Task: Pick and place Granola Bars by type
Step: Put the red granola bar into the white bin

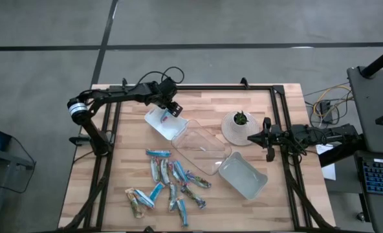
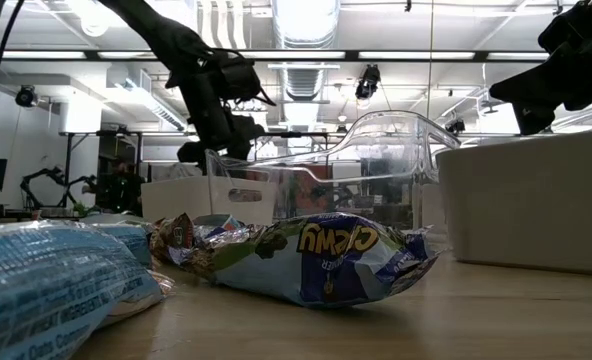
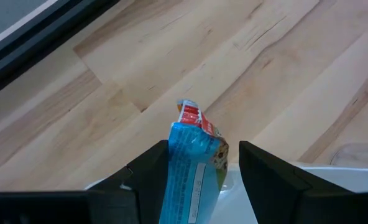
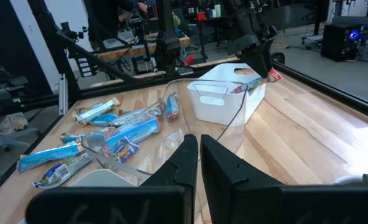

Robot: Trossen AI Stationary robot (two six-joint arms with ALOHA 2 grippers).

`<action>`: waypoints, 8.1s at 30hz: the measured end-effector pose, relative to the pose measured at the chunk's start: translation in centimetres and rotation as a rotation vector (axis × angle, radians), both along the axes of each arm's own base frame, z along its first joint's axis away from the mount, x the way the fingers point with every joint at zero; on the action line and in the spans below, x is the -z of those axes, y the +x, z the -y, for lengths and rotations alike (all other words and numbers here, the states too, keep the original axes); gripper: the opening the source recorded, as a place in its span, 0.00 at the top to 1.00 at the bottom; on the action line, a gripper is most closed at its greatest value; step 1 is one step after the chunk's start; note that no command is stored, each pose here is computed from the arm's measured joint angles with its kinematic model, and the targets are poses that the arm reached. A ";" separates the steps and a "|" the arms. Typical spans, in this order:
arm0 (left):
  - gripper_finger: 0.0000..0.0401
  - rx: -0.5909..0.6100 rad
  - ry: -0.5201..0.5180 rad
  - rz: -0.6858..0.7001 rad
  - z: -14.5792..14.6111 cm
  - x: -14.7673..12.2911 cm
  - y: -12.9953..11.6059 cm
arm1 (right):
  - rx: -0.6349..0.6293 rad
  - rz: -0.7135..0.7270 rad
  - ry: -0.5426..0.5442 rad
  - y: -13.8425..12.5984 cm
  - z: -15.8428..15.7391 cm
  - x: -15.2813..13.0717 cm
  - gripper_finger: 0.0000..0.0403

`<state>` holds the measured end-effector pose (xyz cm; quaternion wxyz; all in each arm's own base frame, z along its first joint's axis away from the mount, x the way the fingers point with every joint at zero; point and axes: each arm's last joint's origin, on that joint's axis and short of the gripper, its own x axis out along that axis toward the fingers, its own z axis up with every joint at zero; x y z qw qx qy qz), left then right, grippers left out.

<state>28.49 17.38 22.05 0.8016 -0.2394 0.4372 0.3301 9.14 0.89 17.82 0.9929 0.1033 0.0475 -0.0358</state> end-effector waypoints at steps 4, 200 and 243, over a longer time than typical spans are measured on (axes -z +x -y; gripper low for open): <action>0.56 0.010 0.004 -0.004 0.0 0.0 0.0 | 0.000 0.000 0.000 0.0 0.0 0.0 0.97; 1.00 0.051 -0.170 -0.132 1.3 -0.3 -1.1 | 0.000 0.000 0.000 0.0 0.0 0.0 0.97; 1.00 -0.705 -0.462 0.010 1.2 -0.7 -1.9 | 0.000 0.000 0.000 0.0 0.0 0.0 0.97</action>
